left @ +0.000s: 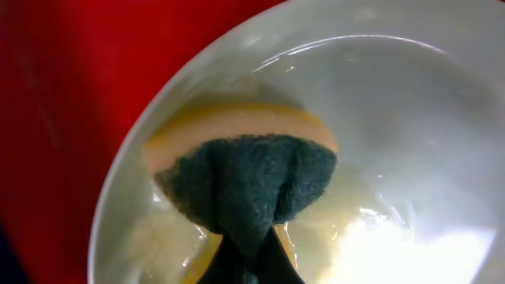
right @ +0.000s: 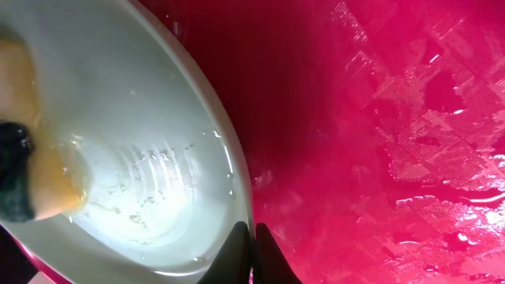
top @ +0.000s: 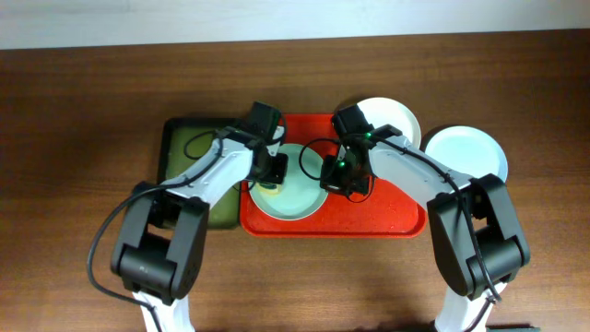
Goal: Clean dirty plates on tray and stack at the side
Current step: 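Scrub the white plate with the sponge while the right gripper holds its rim, then return the sponge to the black tray and retract the left arm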
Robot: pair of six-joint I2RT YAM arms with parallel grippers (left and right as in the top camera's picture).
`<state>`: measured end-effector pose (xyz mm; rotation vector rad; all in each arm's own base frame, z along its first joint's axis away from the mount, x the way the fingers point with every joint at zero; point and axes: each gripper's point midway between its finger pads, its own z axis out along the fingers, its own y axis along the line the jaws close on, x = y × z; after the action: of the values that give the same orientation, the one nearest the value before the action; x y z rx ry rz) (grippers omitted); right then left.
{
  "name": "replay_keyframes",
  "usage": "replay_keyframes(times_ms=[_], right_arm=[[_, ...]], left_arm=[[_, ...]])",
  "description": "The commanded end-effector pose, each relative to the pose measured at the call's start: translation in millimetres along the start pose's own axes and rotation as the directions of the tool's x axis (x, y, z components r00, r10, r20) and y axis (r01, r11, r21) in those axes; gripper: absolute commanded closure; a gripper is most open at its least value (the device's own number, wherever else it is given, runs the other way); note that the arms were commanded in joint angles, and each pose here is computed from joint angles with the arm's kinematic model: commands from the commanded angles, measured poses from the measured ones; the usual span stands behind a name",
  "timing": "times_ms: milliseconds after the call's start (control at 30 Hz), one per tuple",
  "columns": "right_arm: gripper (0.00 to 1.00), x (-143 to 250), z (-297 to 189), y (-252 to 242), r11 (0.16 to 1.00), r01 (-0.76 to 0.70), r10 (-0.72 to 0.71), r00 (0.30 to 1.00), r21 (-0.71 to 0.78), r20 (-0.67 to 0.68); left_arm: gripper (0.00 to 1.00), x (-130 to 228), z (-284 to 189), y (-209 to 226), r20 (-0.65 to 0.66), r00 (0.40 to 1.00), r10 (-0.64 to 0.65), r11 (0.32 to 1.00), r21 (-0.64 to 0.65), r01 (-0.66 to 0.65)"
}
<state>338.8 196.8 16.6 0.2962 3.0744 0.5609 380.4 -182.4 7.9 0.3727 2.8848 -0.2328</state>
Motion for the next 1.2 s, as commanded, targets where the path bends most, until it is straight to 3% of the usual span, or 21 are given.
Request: replay_keyframes(times_ms=[0,67,100,200,267,367,567,800,833,867,900,967,1033,1067,1100,1167], right_arm=[[0.96,2,3,-2,1.0,-0.005,0.005,1.0,0.014,-0.001],[0.96,2,3,-3,1.0,-0.005,0.005,1.0,0.014,-0.001],[0.96,2,3,-2,1.0,-0.005,0.005,1.0,0.014,0.0],[0.96,2,3,-3,1.0,-0.005,0.005,1.0,0.014,-0.001],[0.96,2,3,-2,1.0,-0.005,0.005,1.0,0.014,0.0],[0.96,2,3,-3,1.0,-0.003,0.003,1.0,0.015,-0.001],[0.96,2,3,-3,1.0,0.006,-0.006,1.0,0.015,-0.001],[0.96,2,3,-3,1.0,0.006,-0.006,1.0,0.015,-0.001],[0.95,2,3,-3,1.0,0.006,-0.006,1.0,0.015,-0.001],[0.95,3,3,-3,1.0,0.006,-0.006,1.0,0.016,-0.003],[0.95,3,3,-3,1.0,0.005,-0.005,1.0,0.018,-0.006],[0.95,4,3,-4,1.0,0.004,-0.004,1.0,0.018,-0.007],[0.78,4,3,-4,1.0,0.004,-0.004,1.0,0.018,-0.007],[0.66,4,3,-4,1.0,0.004,-0.004,1.0,0.018,-0.007],[0.63,4,3,-4,1.0,0.004,-0.004,1.0,0.019,-0.007],[0.64,4,3,-4,1.0,0.012,-0.011,1.0,0.02,-0.006]], left_arm=[[1.0,27,19,-47,-0.099,0.994,0.045,0.987,0.161,-0.029],[1.0,18,-3,-82,-0.098,0.994,0.058,0.939,0.345,-0.021],[1.0,-1,-23,-81,-0.06,0.997,0.049,0.939,0.344,-0.025],[1.0,-46,-83,-14,0.047,0.999,-0.006,1.0,0.005,0.006],[1.0,-51,-106,24,0.054,0.998,-0.023,0.982,-0.188,0.032],[1.0,-42,-112,56,0.022,0.998,-0.062,0.956,-0.285,0.066],[1.0,3,-109,129,-0.101,0.958,-0.268,0.925,-0.303,0.227],[0.99,35,-45,139,-0.099,0.954,-0.284,0.925,-0.29,0.245],[0.96,35,-44,139,-0.096,0.954,-0.283,0.925,-0.29,0.246],[0.57,35,-45,140,-0.095,0.954,-0.284,0.925,-0.29,0.246],[0.28,33,-47,139,-0.095,0.954,-0.284,0.926,-0.287,0.247],[0.25,3,-78,130,-0.031,0.961,-0.276,0.936,-0.236,0.261],[0.22,-32,-128,129,0.092,0.955,-0.28,0.931,-0.215,0.294],[0.2,-53,-176,138,0.206,0.914,-0.35,0.902,-0.189,0.388],[0.01,-66,-221,157,0.323,0.848,-0.42,0.861,-0.155,0.485],[0.01,-63,-253,185,0.401,0.794,-0.457,0.824,-0.145,0.547]])
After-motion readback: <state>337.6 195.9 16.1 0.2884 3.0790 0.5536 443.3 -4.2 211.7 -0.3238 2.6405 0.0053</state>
